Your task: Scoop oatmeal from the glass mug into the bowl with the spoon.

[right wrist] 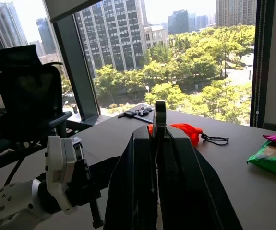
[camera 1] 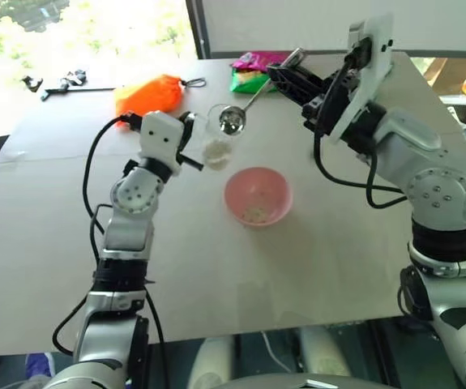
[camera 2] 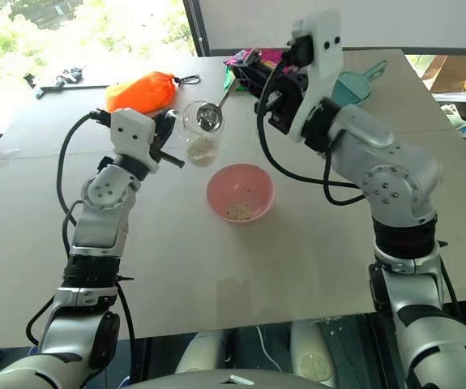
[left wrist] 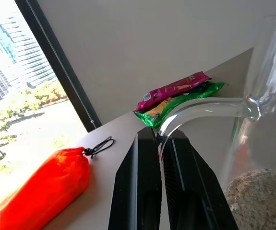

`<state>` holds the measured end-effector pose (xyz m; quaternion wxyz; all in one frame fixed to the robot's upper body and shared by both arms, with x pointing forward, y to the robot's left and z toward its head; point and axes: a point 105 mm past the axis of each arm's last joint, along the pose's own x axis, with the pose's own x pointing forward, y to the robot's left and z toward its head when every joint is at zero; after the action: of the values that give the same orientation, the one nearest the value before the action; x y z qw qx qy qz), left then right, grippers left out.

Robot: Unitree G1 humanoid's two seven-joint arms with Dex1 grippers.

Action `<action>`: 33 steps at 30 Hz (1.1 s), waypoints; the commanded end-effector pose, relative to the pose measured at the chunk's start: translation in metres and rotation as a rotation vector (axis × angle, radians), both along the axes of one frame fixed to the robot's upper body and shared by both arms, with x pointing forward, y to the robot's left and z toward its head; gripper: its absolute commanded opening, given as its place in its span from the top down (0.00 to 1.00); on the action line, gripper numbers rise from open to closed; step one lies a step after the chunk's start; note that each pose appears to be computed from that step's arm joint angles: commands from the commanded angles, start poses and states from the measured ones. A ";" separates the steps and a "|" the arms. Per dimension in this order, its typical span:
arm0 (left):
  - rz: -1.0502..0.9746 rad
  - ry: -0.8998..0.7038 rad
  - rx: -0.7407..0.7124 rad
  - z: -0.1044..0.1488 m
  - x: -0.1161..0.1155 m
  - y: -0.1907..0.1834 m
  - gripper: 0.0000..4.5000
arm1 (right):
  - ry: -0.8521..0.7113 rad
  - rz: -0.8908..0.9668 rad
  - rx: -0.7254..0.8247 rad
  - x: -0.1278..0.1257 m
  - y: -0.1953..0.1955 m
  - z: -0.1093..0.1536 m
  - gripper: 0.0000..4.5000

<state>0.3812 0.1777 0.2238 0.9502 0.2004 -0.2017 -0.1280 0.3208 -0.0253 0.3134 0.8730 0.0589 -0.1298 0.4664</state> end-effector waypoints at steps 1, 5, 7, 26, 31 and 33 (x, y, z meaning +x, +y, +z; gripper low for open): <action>-0.005 -0.074 -0.046 0.019 -0.009 -0.002 0.99 | -0.034 0.071 -0.015 -0.003 0.019 0.000 1.00; -0.016 -0.058 -0.092 0.017 -0.011 -0.008 1.00 | -0.023 0.075 -0.042 0.008 0.027 -0.016 0.88; -0.009 -0.042 -0.123 0.013 -0.011 -0.007 1.00 | -0.043 0.067 -0.068 0.010 0.028 -0.018 0.76; 0.198 0.065 -0.495 -0.037 -0.021 0.060 1.00 | -0.214 -0.344 -0.349 0.013 -0.108 -0.066 0.12; 0.214 0.059 -0.479 -0.049 -0.025 0.065 1.00 | -0.148 -0.441 -0.367 0.011 -0.132 -0.102 0.12; 0.221 0.057 -0.474 -0.052 -0.026 0.066 1.00 | -0.125 -0.465 -0.376 0.010 -0.138 -0.114 0.12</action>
<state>0.3599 0.2414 0.1568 0.9899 -0.0202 -0.1390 0.0186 0.3335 -0.1580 0.1873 0.9422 -0.1539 -0.0739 0.2882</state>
